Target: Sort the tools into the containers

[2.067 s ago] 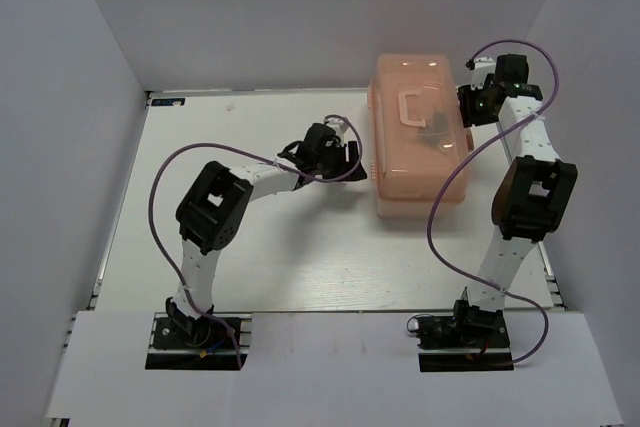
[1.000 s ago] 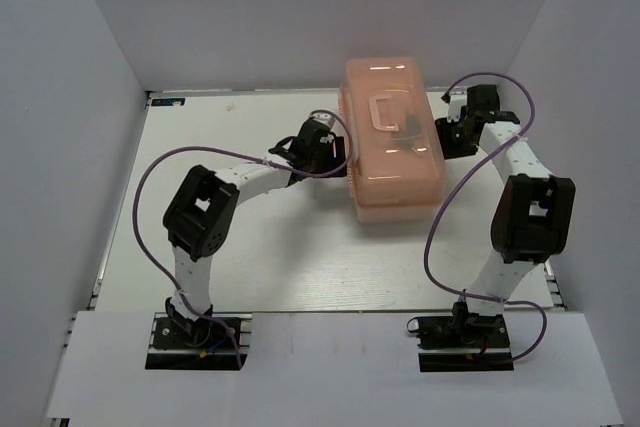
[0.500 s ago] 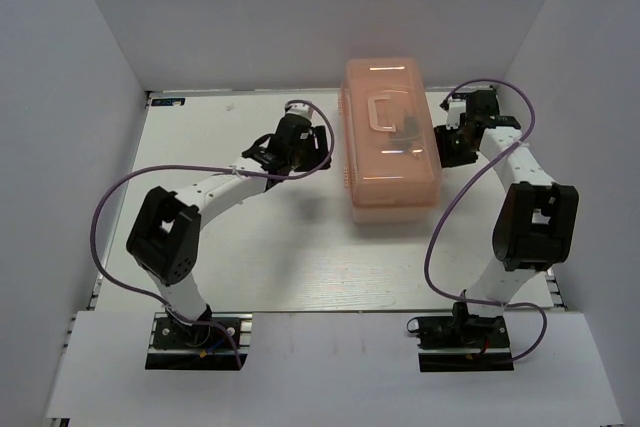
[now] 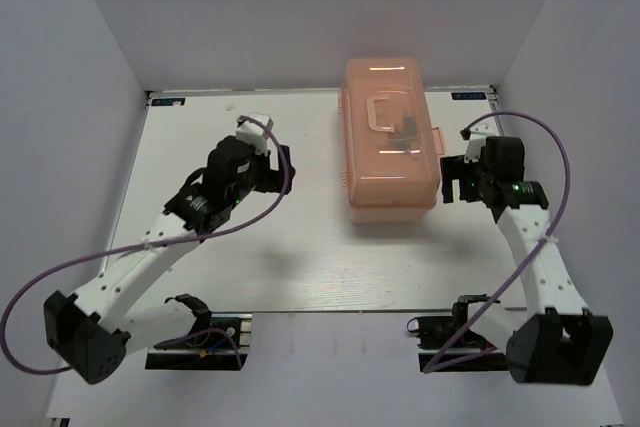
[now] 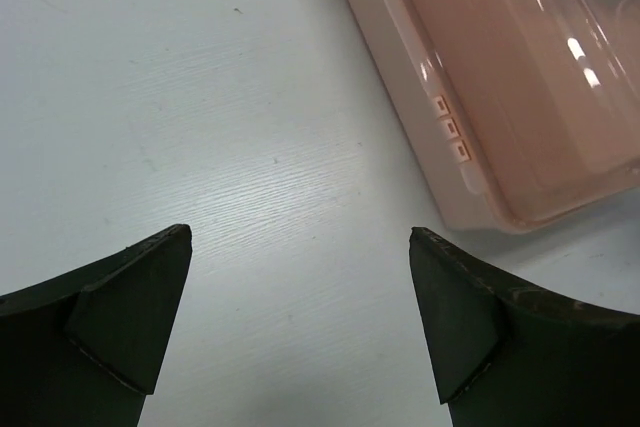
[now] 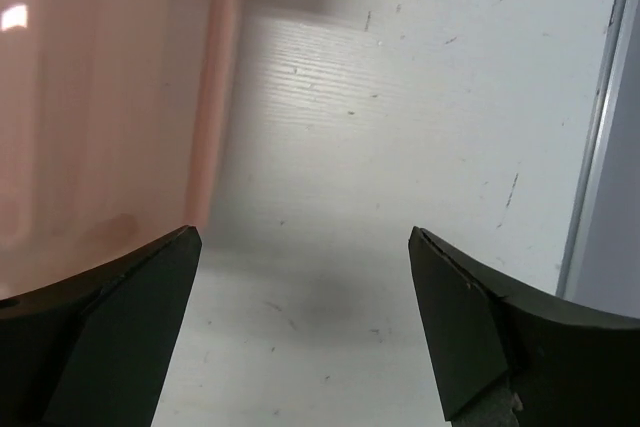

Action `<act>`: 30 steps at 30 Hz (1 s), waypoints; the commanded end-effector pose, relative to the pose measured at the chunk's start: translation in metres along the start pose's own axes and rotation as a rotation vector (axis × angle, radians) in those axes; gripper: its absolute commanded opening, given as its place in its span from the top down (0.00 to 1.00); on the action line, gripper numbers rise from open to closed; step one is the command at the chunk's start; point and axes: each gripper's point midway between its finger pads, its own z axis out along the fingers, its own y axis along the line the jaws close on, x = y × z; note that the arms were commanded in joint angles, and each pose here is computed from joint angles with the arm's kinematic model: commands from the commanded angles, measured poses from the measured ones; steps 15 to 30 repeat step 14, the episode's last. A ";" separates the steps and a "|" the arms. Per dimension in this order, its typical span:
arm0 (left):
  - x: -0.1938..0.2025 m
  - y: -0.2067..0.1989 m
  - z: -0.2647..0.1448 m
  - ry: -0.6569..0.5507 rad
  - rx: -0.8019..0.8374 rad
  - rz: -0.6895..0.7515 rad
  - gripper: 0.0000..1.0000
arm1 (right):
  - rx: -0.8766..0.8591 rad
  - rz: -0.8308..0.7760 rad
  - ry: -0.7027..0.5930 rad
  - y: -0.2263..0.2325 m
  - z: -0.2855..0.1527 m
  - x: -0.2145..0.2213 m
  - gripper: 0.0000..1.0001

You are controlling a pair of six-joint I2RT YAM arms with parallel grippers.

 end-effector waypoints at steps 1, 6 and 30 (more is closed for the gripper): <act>0.023 0.021 -0.022 0.028 -0.043 0.088 0.00 | -0.045 0.073 -0.107 0.016 -0.012 -0.002 0.09; 0.040 0.037 -0.037 0.014 -0.089 0.109 0.00 | -0.145 0.069 -0.129 0.038 -0.020 0.020 0.09; 0.045 0.053 -0.054 -0.035 -0.148 0.110 0.00 | -0.344 0.084 -0.148 0.078 -0.026 0.044 0.09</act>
